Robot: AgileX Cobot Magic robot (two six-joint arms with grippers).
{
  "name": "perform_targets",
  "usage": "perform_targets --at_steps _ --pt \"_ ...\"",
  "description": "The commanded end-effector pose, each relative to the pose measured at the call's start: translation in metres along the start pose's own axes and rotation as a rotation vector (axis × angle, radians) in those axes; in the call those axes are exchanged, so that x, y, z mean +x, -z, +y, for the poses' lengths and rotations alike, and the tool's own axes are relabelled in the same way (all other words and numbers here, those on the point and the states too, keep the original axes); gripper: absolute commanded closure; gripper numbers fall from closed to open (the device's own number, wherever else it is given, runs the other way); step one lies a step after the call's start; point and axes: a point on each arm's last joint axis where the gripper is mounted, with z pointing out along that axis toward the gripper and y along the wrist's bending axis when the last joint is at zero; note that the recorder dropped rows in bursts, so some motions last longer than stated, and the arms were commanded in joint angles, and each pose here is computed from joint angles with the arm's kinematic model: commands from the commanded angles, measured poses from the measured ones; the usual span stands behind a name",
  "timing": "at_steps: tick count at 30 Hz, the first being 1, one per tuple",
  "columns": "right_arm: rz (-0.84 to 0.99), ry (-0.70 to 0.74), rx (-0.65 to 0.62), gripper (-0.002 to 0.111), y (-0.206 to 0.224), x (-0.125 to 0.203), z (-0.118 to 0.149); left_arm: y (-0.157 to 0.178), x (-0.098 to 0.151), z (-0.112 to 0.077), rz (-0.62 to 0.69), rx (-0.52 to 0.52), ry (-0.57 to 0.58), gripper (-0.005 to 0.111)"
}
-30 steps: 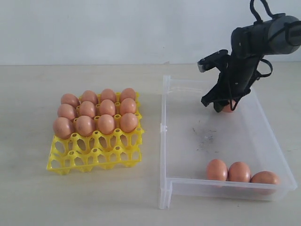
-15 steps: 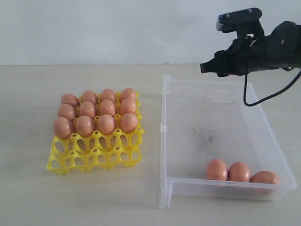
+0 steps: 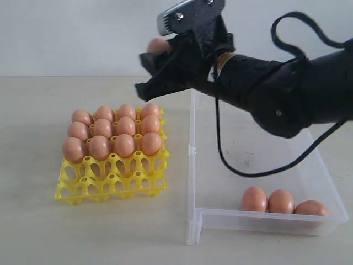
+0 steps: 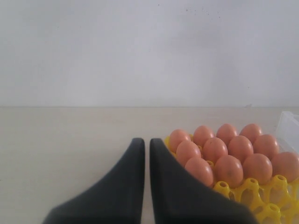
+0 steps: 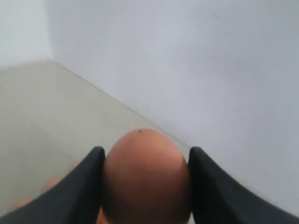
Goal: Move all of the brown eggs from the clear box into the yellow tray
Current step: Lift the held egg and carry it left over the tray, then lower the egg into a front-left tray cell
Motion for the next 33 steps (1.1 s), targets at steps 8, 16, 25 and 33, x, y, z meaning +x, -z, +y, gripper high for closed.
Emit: perform_targets --at_steps 8,16,25,33 --pt "-0.207 -0.083 -0.513 0.109 -0.030 0.035 0.061 0.000 0.000 0.000 -0.013 -0.005 0.005 0.103" --pt "-0.063 -0.143 -0.680 0.109 -0.080 0.082 0.077 0.000 0.000 0.000 -0.013 -0.005 0.005 0.103" --pt "0.168 -0.053 -0.735 0.109 -0.107 0.112 0.081 0.000 0.000 0.000 -0.013 -0.005 0.005 0.103" --pt "0.187 -0.058 -0.759 0.109 -0.118 0.116 0.082 0.000 0.000 0.000 -0.013 -0.005 0.005 0.103"
